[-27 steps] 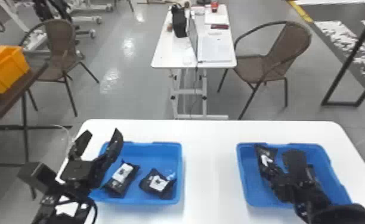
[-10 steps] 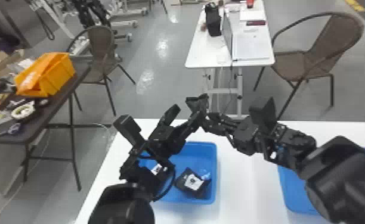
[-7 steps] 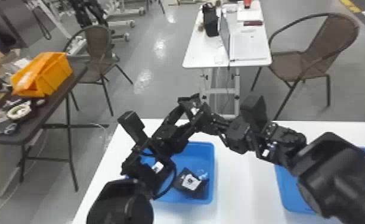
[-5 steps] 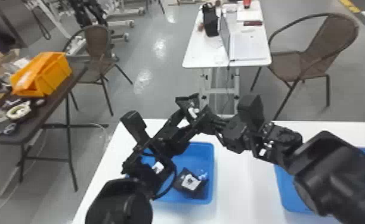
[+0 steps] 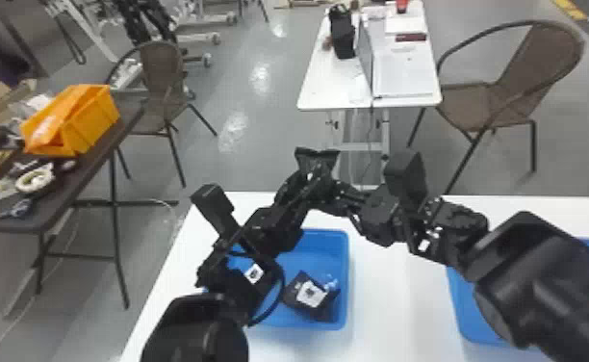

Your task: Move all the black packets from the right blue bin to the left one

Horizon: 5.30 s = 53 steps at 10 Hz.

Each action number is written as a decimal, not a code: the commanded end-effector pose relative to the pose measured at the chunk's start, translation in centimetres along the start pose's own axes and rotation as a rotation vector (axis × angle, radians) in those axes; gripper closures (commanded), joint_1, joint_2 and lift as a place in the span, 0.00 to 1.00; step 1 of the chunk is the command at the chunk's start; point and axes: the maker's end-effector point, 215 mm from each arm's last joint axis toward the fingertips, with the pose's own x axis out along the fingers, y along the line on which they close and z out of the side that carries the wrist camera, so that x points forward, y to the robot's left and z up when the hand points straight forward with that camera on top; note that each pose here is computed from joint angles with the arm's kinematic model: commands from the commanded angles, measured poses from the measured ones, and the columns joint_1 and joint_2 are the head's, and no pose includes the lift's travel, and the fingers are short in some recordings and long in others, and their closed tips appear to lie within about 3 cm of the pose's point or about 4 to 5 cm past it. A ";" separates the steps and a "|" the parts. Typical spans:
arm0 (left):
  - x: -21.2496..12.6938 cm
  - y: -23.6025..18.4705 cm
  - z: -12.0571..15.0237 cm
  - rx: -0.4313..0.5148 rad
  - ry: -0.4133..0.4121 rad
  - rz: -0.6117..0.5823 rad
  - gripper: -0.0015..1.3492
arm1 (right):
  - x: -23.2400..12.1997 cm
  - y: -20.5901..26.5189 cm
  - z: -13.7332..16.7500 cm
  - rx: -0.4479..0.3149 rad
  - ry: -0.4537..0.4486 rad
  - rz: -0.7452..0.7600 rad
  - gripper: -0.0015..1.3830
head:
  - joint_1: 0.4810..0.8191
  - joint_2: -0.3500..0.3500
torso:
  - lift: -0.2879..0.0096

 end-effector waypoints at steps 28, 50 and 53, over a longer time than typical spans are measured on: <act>-13.8 12.9 5.0 0.539 -0.104 0.409 0.13 | -32.8 -12.2 -18.6 0.338 0.248 -0.938 0.17 | 0.63 0.61 | 0.97; -13.3 12.2 -0.3 0.270 -0.113 0.490 0.13 | -36.3 -13.4 -36.1 0.594 0.538 -0.923 0.68 | 0.63 0.37 | 0.97; -13.4 12.3 -0.3 0.264 -0.118 0.491 0.13 | -35.4 -13.7 -33.3 0.580 0.454 -0.948 0.89 | 0.63 0.40 | 0.97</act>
